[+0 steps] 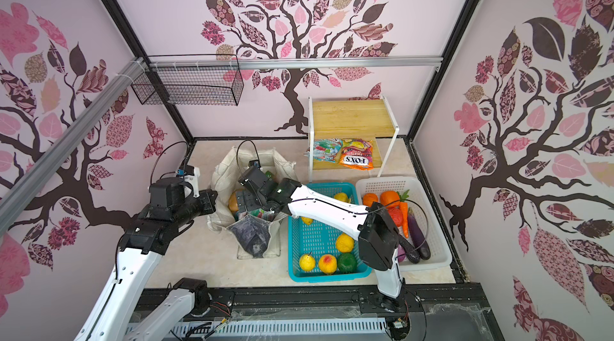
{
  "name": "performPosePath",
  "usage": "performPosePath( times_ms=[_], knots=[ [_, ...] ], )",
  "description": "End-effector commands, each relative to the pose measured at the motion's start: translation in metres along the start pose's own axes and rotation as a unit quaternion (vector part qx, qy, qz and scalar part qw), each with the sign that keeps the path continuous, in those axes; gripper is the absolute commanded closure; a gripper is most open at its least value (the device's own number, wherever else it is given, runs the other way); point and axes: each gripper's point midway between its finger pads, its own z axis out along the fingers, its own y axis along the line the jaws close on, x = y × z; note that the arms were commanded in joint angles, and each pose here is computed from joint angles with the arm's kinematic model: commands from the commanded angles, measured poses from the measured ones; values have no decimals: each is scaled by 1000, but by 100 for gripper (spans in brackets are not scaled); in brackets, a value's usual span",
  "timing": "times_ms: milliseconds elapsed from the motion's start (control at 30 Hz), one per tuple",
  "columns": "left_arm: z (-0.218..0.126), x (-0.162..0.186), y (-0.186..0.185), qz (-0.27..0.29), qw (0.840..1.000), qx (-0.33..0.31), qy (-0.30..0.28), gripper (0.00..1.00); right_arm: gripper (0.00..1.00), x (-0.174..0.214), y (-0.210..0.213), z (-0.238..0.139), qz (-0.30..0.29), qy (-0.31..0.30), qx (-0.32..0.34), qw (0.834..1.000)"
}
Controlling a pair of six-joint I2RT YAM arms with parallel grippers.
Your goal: Place the food into the grocery bag and tie it
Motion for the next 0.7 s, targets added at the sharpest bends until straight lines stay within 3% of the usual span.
performPosePath(
  times_ms=[0, 200, 333, 467, 600, 667],
  knots=[
    [3, 5, 2, 8, 1000, -2, 2, 100, 0, -39, 10, -57, 15, -65, -39, 997],
    [4, 5, 6, 6, 1000, -14, 4, 100, 1, -55, -34, -101, 38, -109, -10, 993],
    [2, 4, 6, 5, 1000, -15, -1, 100, 9, -50, -92, -110, 89, -104, 12, 990],
    [1, 4, 6, 4, 1000, -13, -3, 100, 22, -33, -115, -106, 95, -95, 13, 991],
    [1, 4, 4, 5, 1000, -11, -2, 100, 14, -17, -117, -91, 97, -67, 2, 993],
    [2, 5, 4, 6, 1000, -11, -1, 100, 16, -10, -122, -82, 102, -58, 10, 993]
  ],
)
